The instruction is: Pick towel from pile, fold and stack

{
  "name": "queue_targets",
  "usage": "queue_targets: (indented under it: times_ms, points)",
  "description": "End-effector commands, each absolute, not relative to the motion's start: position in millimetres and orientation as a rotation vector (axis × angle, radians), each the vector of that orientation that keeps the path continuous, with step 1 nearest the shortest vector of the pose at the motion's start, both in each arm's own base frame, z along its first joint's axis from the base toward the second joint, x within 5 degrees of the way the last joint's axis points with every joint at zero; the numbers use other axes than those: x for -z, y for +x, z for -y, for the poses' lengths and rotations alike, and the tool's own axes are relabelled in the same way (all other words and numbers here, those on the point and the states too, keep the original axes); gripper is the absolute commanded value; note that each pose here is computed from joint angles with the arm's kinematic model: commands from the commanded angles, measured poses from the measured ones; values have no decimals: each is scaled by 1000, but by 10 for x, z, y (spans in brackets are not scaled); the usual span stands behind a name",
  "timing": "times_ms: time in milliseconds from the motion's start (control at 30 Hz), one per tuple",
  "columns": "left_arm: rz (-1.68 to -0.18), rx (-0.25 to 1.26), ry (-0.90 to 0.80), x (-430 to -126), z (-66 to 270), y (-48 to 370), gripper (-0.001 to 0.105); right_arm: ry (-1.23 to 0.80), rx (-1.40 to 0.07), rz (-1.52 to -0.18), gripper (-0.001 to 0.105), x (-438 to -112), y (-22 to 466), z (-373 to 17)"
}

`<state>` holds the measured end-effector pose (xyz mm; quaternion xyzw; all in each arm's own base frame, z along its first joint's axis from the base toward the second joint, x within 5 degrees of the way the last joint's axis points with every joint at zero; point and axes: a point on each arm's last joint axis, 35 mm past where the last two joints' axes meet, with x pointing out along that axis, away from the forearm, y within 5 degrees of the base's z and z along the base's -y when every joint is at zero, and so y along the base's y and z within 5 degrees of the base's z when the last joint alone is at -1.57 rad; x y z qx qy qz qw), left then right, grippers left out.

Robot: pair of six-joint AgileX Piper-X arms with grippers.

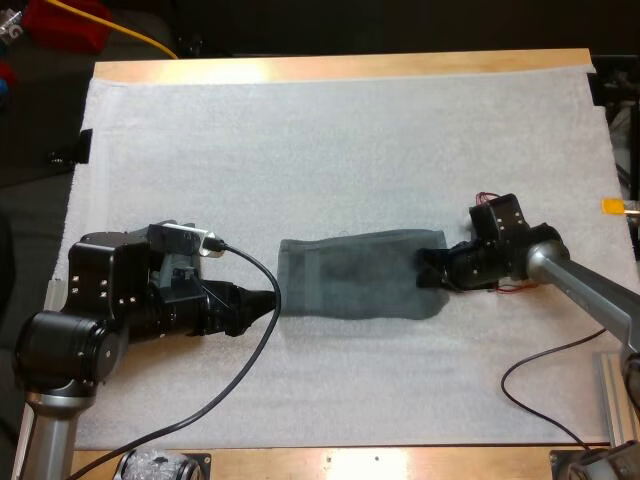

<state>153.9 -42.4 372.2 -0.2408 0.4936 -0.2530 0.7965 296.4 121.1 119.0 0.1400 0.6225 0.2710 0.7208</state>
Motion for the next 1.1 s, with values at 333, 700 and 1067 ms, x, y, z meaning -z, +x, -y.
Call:
queue_targets:
  times_ms: [333,700,1067]
  points:
    - [-1061,557,-527,-3750,433,1525,69,-67,-462,-1451,2,-1444,3027,-1125]
    - [-1061,557,-527,-3750,433,1525,69,-254,-357,-1498,2,-1741,3123,-1101]
    - [-1061,557,-527,-3750,433,1525,69,-97,-590,-1422,2,-1939,2991,-1640]
